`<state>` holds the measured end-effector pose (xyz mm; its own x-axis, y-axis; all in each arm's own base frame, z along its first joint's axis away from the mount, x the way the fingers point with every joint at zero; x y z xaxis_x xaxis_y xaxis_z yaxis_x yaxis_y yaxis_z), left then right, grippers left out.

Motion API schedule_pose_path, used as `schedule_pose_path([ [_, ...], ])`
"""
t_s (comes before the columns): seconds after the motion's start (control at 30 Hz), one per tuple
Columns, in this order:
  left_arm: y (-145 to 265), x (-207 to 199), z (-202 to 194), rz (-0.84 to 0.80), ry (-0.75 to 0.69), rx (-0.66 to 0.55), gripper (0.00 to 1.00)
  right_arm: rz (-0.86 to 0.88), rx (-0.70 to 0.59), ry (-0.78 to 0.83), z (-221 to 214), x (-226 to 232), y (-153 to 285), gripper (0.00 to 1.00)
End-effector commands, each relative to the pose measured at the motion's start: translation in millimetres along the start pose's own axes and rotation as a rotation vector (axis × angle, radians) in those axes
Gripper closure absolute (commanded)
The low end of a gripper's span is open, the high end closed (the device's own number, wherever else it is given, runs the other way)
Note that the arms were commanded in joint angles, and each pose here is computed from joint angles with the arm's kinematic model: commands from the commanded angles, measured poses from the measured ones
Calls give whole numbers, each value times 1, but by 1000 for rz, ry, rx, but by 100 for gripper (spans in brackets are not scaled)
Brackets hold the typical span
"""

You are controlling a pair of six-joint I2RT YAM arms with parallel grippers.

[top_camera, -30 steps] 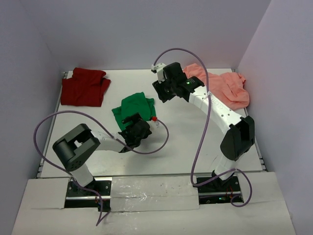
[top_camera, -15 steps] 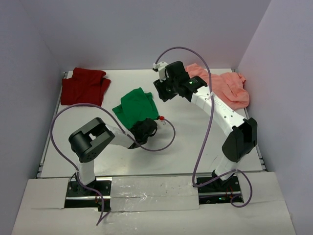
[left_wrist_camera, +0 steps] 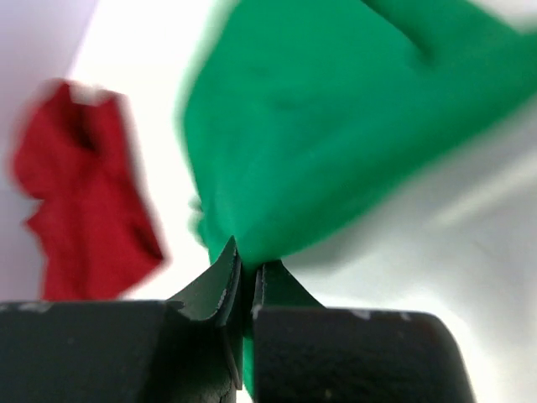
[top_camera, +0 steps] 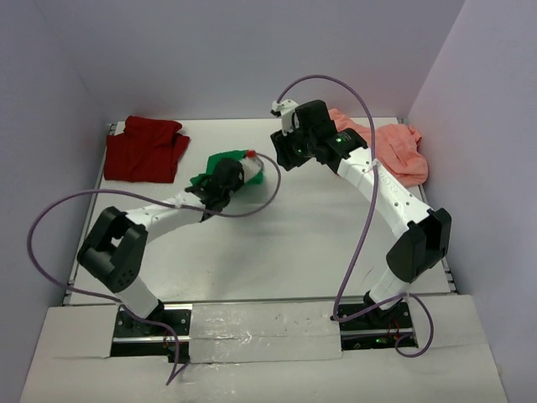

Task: Fold and stack the t-shirts
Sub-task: Fold the tshirt

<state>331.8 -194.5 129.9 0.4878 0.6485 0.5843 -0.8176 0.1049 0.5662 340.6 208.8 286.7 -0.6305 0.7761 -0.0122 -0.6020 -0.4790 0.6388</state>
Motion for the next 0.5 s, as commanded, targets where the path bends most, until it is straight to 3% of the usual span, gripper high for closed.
schedule_pose_path([
  [0.0,19,65,40,88,131,-111,100,17,-58,-2,9,3,19,49],
  [0.27,14,119,58,113,186,-142,100,6,-71,-1,9,2,25,49],
  [0.47,5,108,49,55,158,-116,100,3,-79,-7,6,-1,30,49],
])
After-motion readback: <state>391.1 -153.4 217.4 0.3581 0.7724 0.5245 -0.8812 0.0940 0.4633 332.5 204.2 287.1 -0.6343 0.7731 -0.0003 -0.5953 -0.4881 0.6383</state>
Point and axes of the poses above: each gripper's point midway between its finger pads, its own y axis back along the fingers, its own x axis along the line the jaws close on, z = x × y, the point moved 6 cm from there along y, back along the fingers, and after that the axes turned 1 degree about y, right-handed, at the moved point
